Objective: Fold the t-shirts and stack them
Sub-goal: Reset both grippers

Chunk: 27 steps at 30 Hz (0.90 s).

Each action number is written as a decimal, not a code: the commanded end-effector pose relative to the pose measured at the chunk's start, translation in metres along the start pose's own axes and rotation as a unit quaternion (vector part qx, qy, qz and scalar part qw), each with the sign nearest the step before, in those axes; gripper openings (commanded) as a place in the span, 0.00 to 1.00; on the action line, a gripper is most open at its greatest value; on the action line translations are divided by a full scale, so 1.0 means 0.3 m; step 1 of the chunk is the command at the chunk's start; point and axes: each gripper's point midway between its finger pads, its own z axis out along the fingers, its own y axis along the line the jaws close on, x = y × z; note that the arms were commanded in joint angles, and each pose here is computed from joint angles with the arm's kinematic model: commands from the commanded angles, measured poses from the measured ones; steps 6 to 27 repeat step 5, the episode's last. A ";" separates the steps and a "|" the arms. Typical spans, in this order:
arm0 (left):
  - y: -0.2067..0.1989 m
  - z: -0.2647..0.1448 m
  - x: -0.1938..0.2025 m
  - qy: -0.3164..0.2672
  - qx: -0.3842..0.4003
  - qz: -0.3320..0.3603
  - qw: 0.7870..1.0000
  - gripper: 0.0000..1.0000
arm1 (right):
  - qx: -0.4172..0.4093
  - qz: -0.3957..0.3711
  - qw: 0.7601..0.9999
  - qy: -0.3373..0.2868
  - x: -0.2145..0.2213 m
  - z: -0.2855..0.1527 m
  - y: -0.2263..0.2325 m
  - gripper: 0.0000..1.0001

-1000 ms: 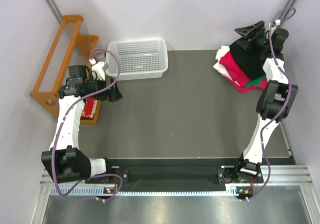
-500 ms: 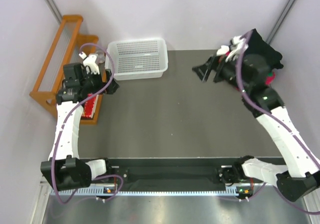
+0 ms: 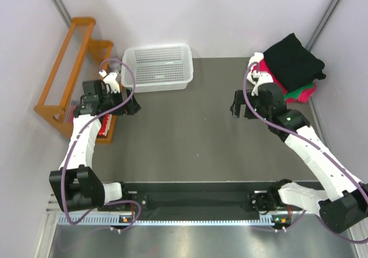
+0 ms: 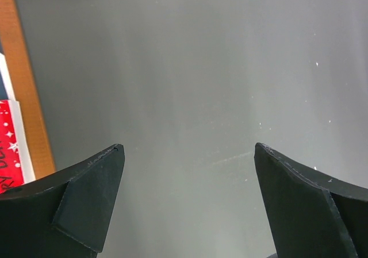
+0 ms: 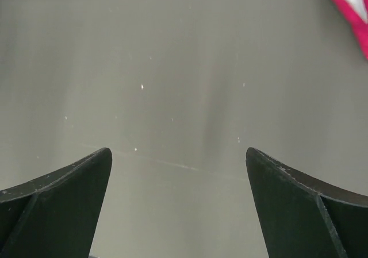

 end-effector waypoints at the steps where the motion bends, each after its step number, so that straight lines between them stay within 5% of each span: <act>1: -0.023 -0.022 -0.070 -0.037 0.012 0.015 0.999 0.99 | -0.003 -0.008 0.998 -0.061 -0.130 -0.046 0.020 1.00; 27: -0.008 -0.020 -0.065 -0.035 0.000 0.014 0.999 0.99 | 0.021 0.000 0.998 -0.066 -0.143 -0.027 -0.007 1.00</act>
